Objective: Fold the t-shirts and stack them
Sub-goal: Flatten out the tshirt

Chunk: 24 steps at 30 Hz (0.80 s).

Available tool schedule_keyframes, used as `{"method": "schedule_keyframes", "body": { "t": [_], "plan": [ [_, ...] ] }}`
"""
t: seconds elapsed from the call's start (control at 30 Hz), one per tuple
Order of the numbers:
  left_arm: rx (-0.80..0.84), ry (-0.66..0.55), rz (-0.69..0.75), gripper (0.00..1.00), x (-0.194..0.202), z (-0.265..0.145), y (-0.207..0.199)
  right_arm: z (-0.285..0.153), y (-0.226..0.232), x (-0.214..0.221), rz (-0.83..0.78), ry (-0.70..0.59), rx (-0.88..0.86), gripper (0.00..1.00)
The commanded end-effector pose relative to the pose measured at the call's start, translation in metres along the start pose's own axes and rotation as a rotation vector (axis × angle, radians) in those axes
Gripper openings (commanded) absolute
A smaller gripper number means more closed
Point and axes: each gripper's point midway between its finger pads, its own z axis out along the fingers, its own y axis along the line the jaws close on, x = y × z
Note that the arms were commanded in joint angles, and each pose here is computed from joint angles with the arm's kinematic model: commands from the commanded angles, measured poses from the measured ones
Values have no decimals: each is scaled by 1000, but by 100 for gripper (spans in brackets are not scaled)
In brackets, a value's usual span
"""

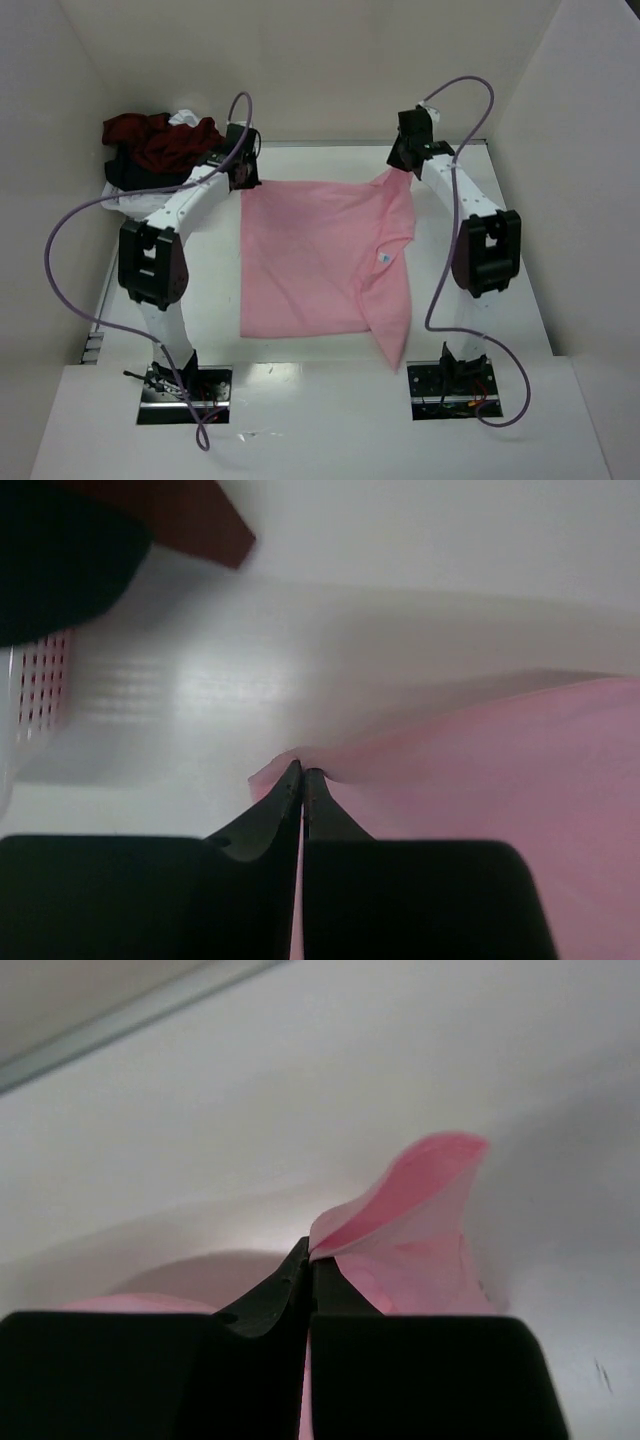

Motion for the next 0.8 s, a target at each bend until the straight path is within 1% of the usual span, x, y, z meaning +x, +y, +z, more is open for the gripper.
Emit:
{"method": "schedule_keyframes", "body": {
  "t": [0.0,0.03,0.07,0.1,0.13,0.17,0.2,0.27,0.3,0.33,0.37,0.4,0.47,0.5,0.53,0.57,0.6,0.63,0.67,0.7,0.73,0.77],
  "plan": [
    [58,-148,-59,0,-73,16,1,1,35,-97,40,-242,-74,0],
    [61,-163,-72,0,-84,18,6,4,35,-108,33,-260,-73,0],
    [70,-184,-85,0,-96,17,8,21,34,-101,15,-228,-55,0],
    [67,-195,-87,0,-105,18,17,20,39,-110,18,-239,-60,0],
    [87,-243,-83,0,-126,9,13,5,46,-143,29,-308,-85,0],
    [89,-260,-73,0,-134,3,13,1,49,-151,19,-323,-89,0],
    [71,-270,-61,0,-139,-2,16,-11,54,-167,30,-362,-109,0],
    [67,-315,-53,0,-154,-22,20,-29,57,-180,30,-398,-125,0],
    [72,-349,-49,0,-163,-40,22,-53,62,-195,41,-441,-159,0],
    [77,-370,-53,0,-168,-51,23,-67,62,-203,36,-464,-167,0],
    [79,-382,-55,0,-170,-60,24,-76,61,-205,38,-471,-171,0],
    [84,-402,-59,0,-171,-78,28,-103,59,-210,43,-496,-195,0],
    [81,-443,-30,0,-171,-100,26,-136,58,-218,45,-547,-228,0],
    [101,-488,-34,0,-175,-131,26,-138,53,-207,39,-529,-229,0],
    [106,-474,-26,0,-163,-135,25,-184,48,-220,47,-598,-259,0],
    [122,-491,-23,0,-161,-148,21,-202,44,-219,51,-615,-267,0],
    [149,-546,-32,0,-163,-183,26,-209,37,-211,40,-609,-260,0],
    [171,-558,-28,0,-158,-197,24,-259,29,-218,58,-678,-293,0],
    [180,-578,-46,0,-155,-212,28,-279,26,-215,48,-697,-313,0],
    [190,-617,-63,0,-146,-240,36,-291,22,-209,46,-702,-326,0],
    [199,-644,-79,0,-144,-256,40,-317,21,-210,34,-737,-363,0],
    [203,-661,-83,0,-139,-271,45,-355,15,-208,25,-778,-402,0]
  ]
}}
